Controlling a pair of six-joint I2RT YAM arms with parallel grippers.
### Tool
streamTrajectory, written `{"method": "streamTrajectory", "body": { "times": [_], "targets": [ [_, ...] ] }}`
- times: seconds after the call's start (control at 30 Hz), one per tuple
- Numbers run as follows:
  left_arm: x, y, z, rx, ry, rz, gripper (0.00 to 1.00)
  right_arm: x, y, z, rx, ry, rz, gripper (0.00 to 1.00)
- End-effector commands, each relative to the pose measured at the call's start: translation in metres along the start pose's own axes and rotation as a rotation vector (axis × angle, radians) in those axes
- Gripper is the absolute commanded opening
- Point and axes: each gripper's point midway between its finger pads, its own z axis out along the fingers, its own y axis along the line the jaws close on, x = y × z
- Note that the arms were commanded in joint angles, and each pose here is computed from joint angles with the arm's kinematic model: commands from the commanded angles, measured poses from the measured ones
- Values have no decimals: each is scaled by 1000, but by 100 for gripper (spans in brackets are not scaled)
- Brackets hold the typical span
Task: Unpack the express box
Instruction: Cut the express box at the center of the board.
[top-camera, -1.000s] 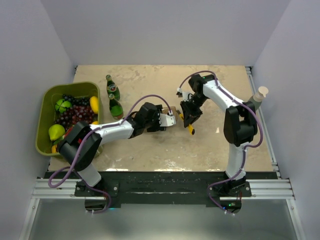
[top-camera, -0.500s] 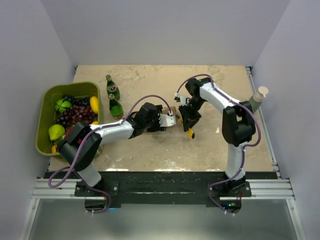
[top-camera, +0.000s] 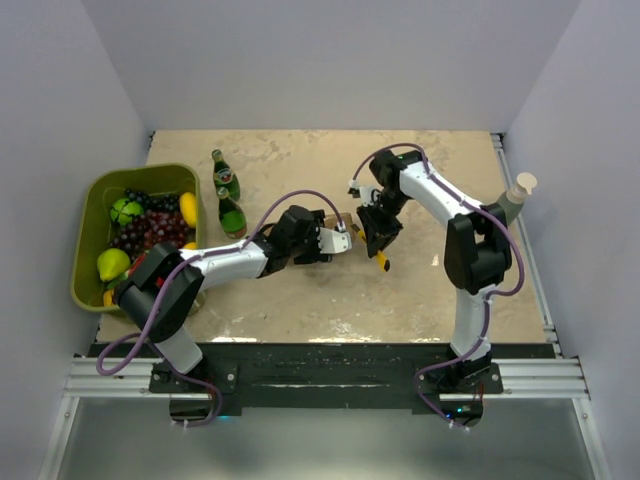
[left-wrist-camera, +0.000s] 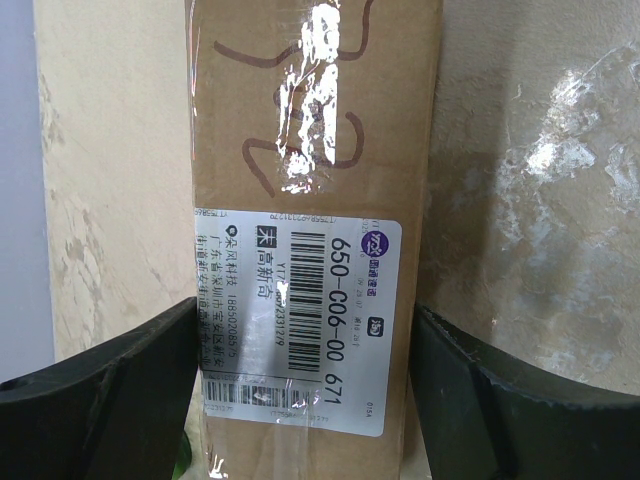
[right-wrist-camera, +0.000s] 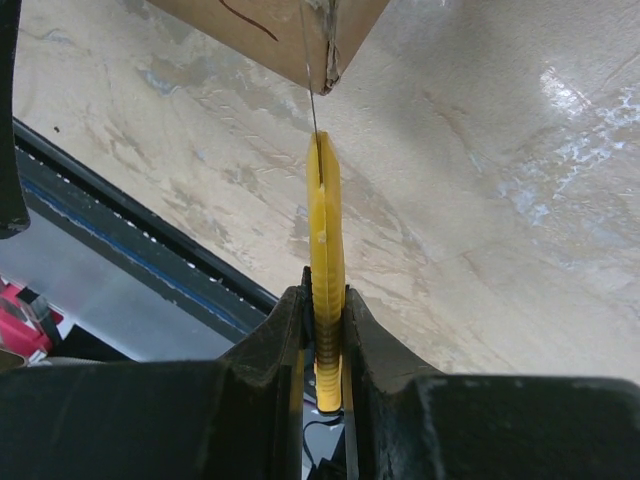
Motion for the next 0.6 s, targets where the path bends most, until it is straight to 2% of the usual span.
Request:
{"method": "streamTrajectory", "body": {
  "times": [0.0,0.57],
  "targets": [
    [12,-19,-2,60,34,20,0,-7,3,-19,42,-66,-14,0],
    [14,-21,-1,61,39,22,0,-6,4,-25,53,-90,-21,0]
  ]
}}
